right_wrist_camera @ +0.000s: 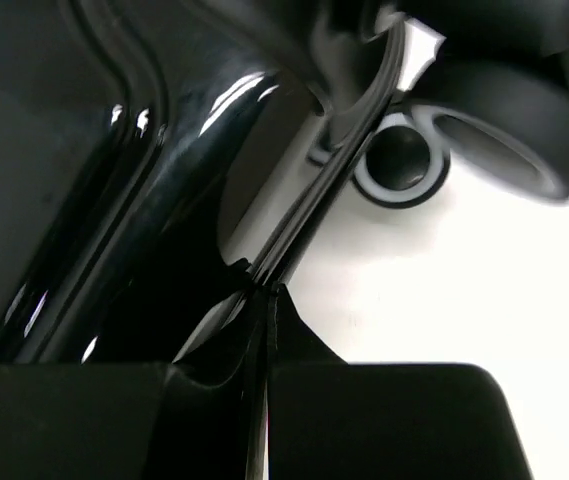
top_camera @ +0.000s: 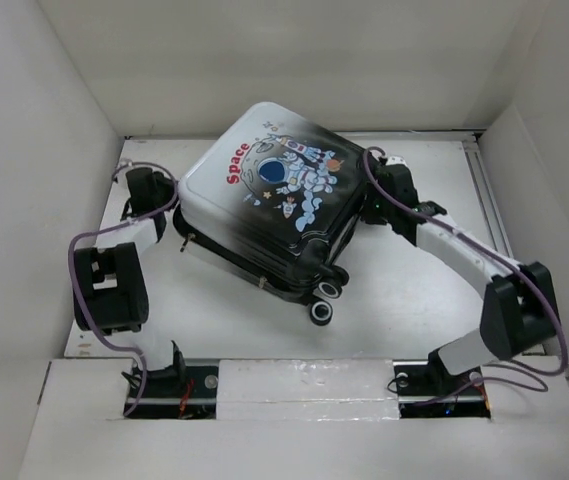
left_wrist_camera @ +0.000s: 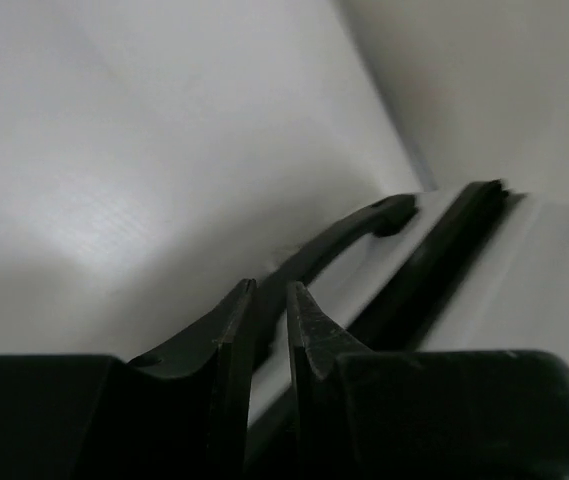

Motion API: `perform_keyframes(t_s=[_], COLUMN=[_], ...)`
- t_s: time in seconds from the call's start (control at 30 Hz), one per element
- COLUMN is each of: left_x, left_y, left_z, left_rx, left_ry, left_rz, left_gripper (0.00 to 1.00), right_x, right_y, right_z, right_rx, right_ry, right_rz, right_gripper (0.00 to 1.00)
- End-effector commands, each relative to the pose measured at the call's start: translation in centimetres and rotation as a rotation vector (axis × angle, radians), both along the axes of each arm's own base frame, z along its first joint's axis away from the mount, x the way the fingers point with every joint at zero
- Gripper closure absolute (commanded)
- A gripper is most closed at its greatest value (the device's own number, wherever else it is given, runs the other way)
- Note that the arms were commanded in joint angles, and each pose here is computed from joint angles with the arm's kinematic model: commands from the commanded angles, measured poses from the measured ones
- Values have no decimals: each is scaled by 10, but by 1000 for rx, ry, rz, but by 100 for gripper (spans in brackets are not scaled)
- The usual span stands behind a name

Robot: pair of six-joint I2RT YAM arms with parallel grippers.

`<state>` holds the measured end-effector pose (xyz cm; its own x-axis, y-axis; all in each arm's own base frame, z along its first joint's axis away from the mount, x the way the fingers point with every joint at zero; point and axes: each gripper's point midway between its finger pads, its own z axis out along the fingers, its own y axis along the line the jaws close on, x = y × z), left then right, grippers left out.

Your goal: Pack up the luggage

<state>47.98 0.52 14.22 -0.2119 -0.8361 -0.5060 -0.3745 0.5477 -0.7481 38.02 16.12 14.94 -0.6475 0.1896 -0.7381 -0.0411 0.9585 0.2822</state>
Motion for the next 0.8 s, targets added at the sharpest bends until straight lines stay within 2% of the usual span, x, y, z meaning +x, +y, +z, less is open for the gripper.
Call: perform_keyframes(t_s=[0.0,0.03,0.1,0.17,0.2,0.23,0.3,0.33,0.37,0.43,0.47,0.53,0.57,0.6,0.63,0.67,0.7,0.77], left_x=[-32,-38,-65,-82,-90,-108,-128,-144,-161,-178,-198,-211,-219,-220,-227,-223,-226,-222], left_y=[-34,-41,-56,-90,-98,-125,-145,-155,-180,-197,-216,-219,-228,-212,-216,-202,-197,-175], left_z=[-17,-20,-45,-38,-41,-45,-50,-60,-54,-50,-41,-36,-10,-12,-1,14,44,65], left_rx=[-42,-36,-26,-21,-8,-7,-16,-22,-33,-59,-73,-69,-78,-15,-25,16,5,48], left_ry=[-1,-2,44,12,15,20,31,54,34,21,-10,-18,-74,-57,-71,-117,-192,-252], left_rz=[-101,-110,-126,-195,-203,-281,-315,-342,-408,-414,-471,-428,-443,-372,-395,-322,-305,-215], left_gripper=[86,86,86,87,87,87,87,87,87,87,87,87,87,87,85,82,68,54], right_x=[47,58,74,88,99,103,112,119,129,134,144,154,161,163,162,159,154,136], right_y=[65,74,92,98,100,104,105,104,100,98,94,92,88,83,82,77,75,64], right_z=[77,69,100,93,119,124,124,146,141,139,164,141,168,155,164,169,170,214], right_rx=[167,172,209,208,225,233,230,248,247,233,244,225,236,215,204,208,199,212], right_ry=[-221,-206,-254,-212,-258,-262,-243,-278,-264,-232,-273,-193,-241,-192,-210,-217,-219,-339], right_rz=[161,178,233,245,263,276,291,301,293,314,312,328,328,321,331,330,336,335], right_gripper=[100,100,100,100,100,100,100,100,100,100,100,100,100,100,100,100,100,100])
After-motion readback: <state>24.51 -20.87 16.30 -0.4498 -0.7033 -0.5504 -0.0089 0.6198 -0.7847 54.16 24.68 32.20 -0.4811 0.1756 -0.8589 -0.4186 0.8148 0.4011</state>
